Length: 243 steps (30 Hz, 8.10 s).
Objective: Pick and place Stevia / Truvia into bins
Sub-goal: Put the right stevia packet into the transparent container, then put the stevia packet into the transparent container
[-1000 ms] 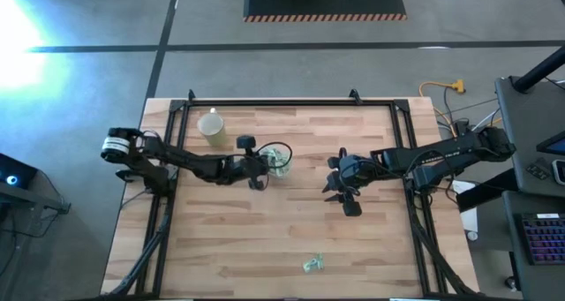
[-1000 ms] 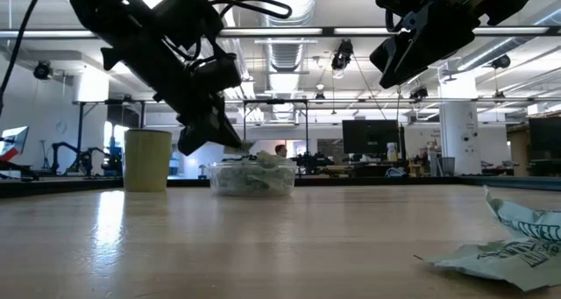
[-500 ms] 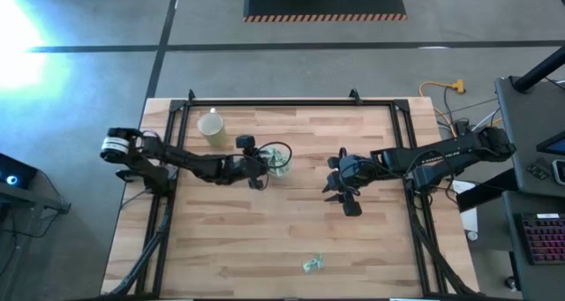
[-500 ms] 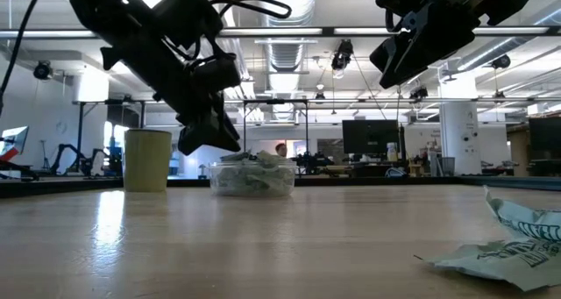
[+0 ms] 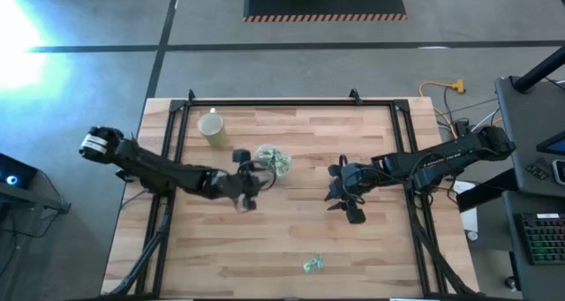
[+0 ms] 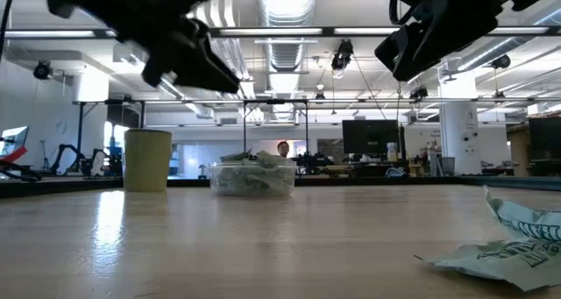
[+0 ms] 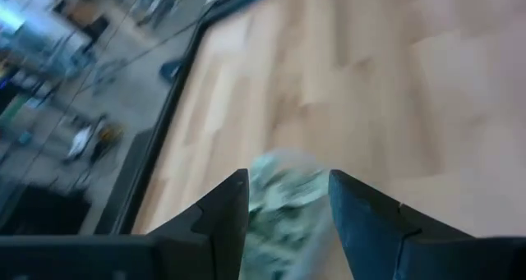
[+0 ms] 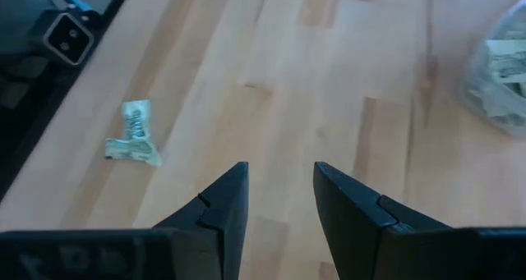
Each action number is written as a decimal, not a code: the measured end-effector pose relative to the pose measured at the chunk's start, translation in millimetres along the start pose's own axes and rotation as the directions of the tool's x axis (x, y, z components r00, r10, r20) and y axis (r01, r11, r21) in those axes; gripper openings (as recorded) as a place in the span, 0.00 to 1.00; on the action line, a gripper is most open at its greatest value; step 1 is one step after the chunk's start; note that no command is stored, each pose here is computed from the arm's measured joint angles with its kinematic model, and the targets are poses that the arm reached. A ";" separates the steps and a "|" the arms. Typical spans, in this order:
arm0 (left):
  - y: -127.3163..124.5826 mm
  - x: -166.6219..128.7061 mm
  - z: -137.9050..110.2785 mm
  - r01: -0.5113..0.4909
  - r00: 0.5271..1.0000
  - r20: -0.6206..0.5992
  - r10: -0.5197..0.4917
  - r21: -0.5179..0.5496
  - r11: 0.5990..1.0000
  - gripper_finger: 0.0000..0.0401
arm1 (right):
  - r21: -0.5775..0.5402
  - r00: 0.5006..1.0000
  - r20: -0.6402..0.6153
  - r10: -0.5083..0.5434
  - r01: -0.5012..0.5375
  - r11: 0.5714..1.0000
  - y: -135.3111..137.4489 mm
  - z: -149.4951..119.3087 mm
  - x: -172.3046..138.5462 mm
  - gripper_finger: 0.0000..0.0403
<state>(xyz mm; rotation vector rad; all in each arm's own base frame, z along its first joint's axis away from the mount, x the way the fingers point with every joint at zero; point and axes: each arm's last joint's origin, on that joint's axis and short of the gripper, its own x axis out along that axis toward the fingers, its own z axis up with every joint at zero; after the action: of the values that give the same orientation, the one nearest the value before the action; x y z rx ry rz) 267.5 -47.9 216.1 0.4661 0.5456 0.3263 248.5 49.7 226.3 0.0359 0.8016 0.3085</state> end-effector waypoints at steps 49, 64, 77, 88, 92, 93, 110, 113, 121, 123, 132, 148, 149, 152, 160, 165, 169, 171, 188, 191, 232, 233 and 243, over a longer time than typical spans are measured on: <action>-68.6 -22.5 0.3 0.219 0.973 0.064 -0.221 0.042 0.975 0.38 | -0.361 0.971 0.100 0.217 -0.168 0.917 115.4 -48.9 123.7 0.32; -68.6 -22.6 0.3 0.219 0.973 0.064 -0.222 0.043 0.975 0.38 | -0.260 0.996 0.061 0.064 -0.046 0.965 96.4 -54.2 122.3 0.32; -68.7 -22.5 -0.4 0.220 0.973 0.058 -0.222 0.047 0.974 0.38 | -0.244 0.996 0.038 0.084 -0.072 0.967 92.7 -64.7 137.1 0.32; -68.8 -22.5 -1.4 0.221 0.974 0.050 -0.223 0.053 0.974 0.38 | -0.245 0.996 0.037 0.087 -0.076 0.966 92.9 -64.7 137.0 0.30; -68.8 -22.5 -1.6 0.221 0.974 0.048 -0.223 0.054 0.974 0.38 | -0.244 0.996 0.028 0.085 -0.076 0.967 92.6 -66.5 138.7 0.26; -68.8 -22.5 -1.7 0.221 0.974 0.048 -0.223 0.054 0.974 0.38 | -0.242 0.996 0.025 0.084 -0.075 0.967 92.4 -67.5 140.2 0.25; -68.9 -22.5 -2.4 0.221 0.974 0.042 -0.224 0.058 0.974 0.38 | -0.202 1.000 -0.025 0.016 -0.021 0.979 85.3 -67.7 133.8 0.12; -68.9 -22.5 -2.4 0.221 0.974 0.042 -0.224 0.058 0.974 0.38 | -0.201 0.999 -0.032 0.014 -0.020 0.979 85.1 -68.2 133.8 0.10; -68.9 -22.5 -2.4 0.221 0.974 0.042 -0.224 0.057 0.974 0.38 | -0.243 0.999 -0.026 -0.019 0.012 0.970 83.9 -68.1 133.5 0.02; -68.9 -22.5 -2.4 0.221 0.974 0.042 -0.224 0.058 0.974 0.38 | -0.262 0.999 -0.016 -0.047 0.041 0.964 83.0 -67.3 132.4 0.02; -68.9 -22.5 -2.4 0.221 0.974 0.042 -0.224 0.058 0.974 0.38 | -0.362 0.959 0.137 -0.249 0.282 0.888 79.7 -47.0 109.7 0.02; -68.9 -22.4 -2.8 0.221 0.974 0.038 -0.223 0.061 0.973 0.38 | -0.255 0.727 0.324 -0.605 0.683 0.684 17.7 0.3 63.0 0.02; -68.9 -22.4 -3.0 0.221 0.974 0.037 -0.223 0.062 0.973 0.38 | -0.236 0.725 0.326 -0.607 0.684 0.690 8.5 3.1 61.2 0.02; -69.0 -22.4 -4.0 0.222 0.974 0.028 -0.224 0.068 0.973 0.38 | -0.180 0.716 0.349 -0.604 0.684 0.707 -20.1 10.4 57.1 0.02; -69.1 -22.4 -4.9 0.222 0.974 0.019 -0.224 0.074 0.972 0.38 | -0.033 0.719 0.420 -0.553 0.621 0.783 -86.0 17.4 38.5 0.02; -69.1 -22.3 -5.0 0.222 0.974 0.019 -0.224 0.075 0.972 0.38 | 0.016 0.723 0.453 -0.522 0.579 0.815 -113.4 12.9 43.2 0.02; -69.1 -22.3 -5.4 0.222 0.974 0.015 -0.224 0.083 0.971 0.38 | 0.022 0.732 0.440 -0.519 0.569 0.822 -126.1 3.9 58.7 0.02; -69.2 -22.3 -5.6 0.223 0.974 0.013 -0.225 0.085 0.971 0.38 | 0.027 0.734 0.433 -0.523 0.569 0.822 -130.8 0.2 65.0 0.02; -69.3 -22.4 -7.1 0.225 0.974 0.000 -0.226 0.086 0.970 0.38 | -0.021 0.865 0.222 -0.450 0.466 0.885 -148.6 13.1 105.0 0.02; -69.3 -22.4 -7.1 0.226 0.974 0.000 -0.226 0.087 0.970 0.38 | -0.022 0.871 0.201 -0.448 0.462 0.887 -149.0 15.2 104.9 0.02; -69.5 -22.6 -7.1 0.227 0.974 0.000 -0.228 0.086 0.970 0.38 | -0.011 0.875 0.182 -0.449 0.458 0.889 -149.4 13.1 104.3 0.32; -69.5 -22.6 -7.1 0.227 0.974 0.000 -0.227 0.086 0.970 0.38 | -0.013 0.873 0.190 -0.449 0.460 0.888 -148.8 14.7 102.5 0.33; -69.5 -22.6 -7.3 0.227 0.974 -0.001 -0.228 0.085 0.970 0.38 | -0.019 0.872 0.201 -0.446 0.458 0.889 -142.8 22.5 90.2 0.36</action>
<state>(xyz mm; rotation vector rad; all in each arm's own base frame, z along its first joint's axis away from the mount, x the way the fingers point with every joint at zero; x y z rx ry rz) 257.2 -113.7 185.1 0.4813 0.6001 0.0818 360.3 -58.9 157.6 -0.1826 0.5844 -0.1150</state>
